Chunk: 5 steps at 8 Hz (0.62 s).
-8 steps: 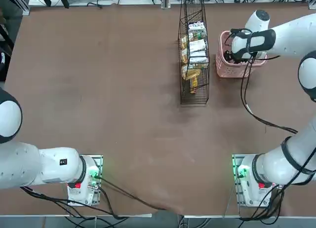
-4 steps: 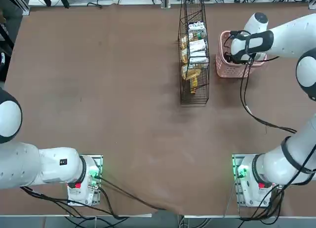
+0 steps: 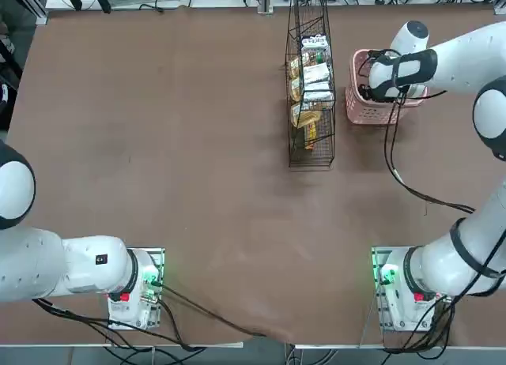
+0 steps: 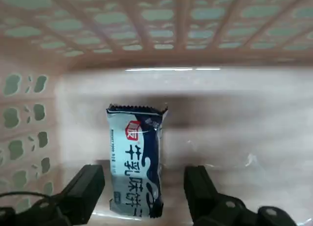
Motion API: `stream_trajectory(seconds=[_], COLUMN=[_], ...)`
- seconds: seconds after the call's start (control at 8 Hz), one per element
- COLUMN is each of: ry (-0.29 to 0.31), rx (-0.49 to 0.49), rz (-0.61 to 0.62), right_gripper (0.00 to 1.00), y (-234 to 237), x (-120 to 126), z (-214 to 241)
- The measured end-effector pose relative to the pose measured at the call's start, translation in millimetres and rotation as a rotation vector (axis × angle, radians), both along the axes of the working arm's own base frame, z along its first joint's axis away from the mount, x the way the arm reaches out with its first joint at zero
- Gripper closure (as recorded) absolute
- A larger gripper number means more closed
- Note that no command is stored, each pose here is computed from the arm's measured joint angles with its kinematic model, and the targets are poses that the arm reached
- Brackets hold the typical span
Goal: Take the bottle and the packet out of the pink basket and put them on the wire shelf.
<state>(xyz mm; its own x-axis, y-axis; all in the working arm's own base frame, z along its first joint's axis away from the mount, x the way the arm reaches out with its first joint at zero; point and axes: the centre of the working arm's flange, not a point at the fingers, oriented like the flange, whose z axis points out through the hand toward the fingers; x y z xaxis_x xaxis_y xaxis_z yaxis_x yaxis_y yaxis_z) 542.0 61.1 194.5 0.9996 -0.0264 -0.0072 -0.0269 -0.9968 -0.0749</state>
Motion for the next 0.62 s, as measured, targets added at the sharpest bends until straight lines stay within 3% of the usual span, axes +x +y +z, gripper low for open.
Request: stream_trajectory(seconds=[0.62], ry=[-0.002], rx=[-0.001], rz=[-0.004], right_gripper=[0.05], y=[-0.2], x=[0.5], z=[-4.7])
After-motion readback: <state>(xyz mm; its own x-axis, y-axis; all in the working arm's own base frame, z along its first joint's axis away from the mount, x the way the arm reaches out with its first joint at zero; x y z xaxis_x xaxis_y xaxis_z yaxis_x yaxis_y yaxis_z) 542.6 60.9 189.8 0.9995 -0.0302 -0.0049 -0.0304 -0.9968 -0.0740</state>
